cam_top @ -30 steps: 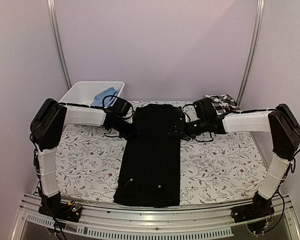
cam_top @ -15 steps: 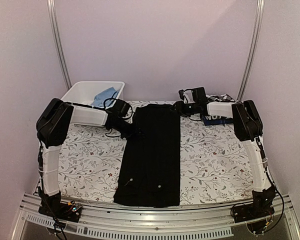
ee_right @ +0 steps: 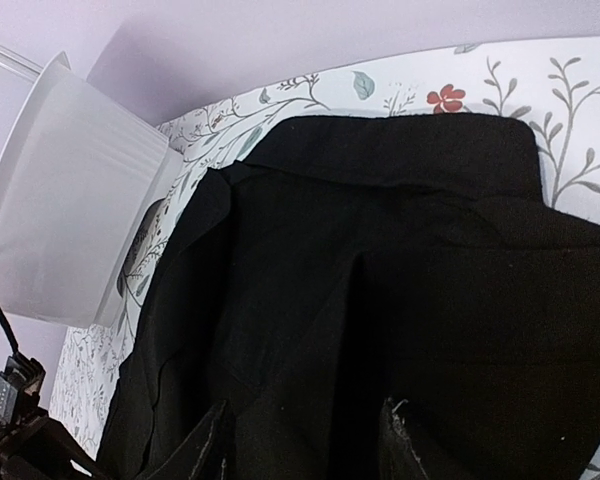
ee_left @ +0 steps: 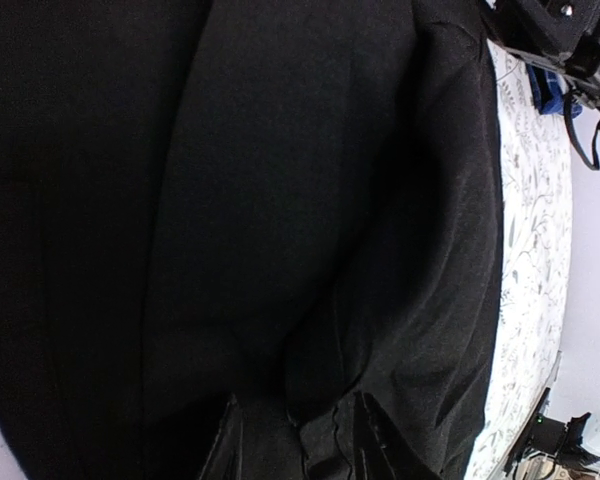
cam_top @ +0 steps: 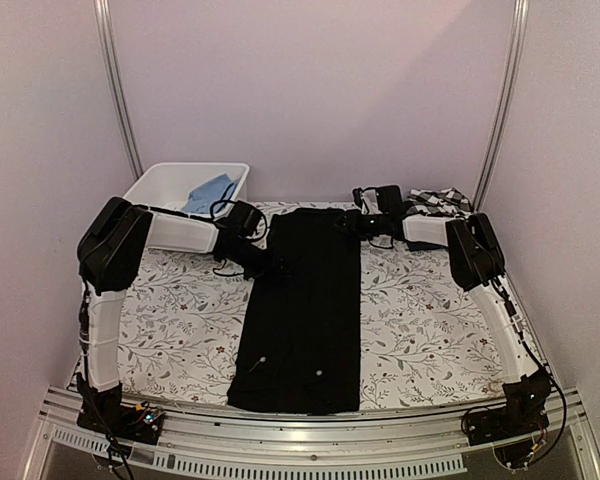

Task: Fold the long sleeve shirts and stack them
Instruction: Smooth out the rectangle-folded shirt at the center of the board.

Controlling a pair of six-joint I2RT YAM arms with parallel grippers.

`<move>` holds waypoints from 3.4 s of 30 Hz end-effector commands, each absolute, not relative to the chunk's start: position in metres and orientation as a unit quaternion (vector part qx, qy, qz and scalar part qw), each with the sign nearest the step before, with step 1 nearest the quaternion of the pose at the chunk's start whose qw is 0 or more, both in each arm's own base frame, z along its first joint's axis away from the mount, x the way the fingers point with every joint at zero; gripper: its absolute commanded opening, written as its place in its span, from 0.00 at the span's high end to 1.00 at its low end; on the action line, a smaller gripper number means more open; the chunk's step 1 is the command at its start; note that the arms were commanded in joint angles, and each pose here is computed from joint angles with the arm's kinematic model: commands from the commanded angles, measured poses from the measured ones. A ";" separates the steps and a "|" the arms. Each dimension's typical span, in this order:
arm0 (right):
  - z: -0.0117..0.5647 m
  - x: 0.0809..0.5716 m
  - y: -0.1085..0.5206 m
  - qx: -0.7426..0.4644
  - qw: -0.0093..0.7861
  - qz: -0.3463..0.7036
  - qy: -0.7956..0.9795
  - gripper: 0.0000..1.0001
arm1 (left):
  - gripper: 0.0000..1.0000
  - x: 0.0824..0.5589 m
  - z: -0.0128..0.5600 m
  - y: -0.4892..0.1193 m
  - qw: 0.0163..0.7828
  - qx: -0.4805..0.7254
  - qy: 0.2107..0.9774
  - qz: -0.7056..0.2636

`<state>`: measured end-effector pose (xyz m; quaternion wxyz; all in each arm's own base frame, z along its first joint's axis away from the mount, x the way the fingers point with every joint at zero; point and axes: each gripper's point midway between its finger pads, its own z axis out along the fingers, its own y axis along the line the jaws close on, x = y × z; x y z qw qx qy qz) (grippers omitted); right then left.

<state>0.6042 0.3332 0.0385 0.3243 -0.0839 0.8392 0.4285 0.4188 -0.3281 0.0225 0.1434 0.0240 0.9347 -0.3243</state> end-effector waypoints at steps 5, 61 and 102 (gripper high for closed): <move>0.038 0.605 0.345 -0.074 0.305 0.479 0.820 0.58 | 0.67 0.425 0.024 -0.337 0.139 0.021 0.926 -0.350; 0.136 0.603 0.303 -0.056 0.356 0.462 0.810 0.55 | 0.64 0.436 0.083 -0.301 0.243 -0.016 0.926 -0.289; 0.039 0.612 0.346 0.039 0.222 0.558 0.799 0.89 | 0.89 0.504 -0.004 -0.361 0.194 0.021 0.928 -0.317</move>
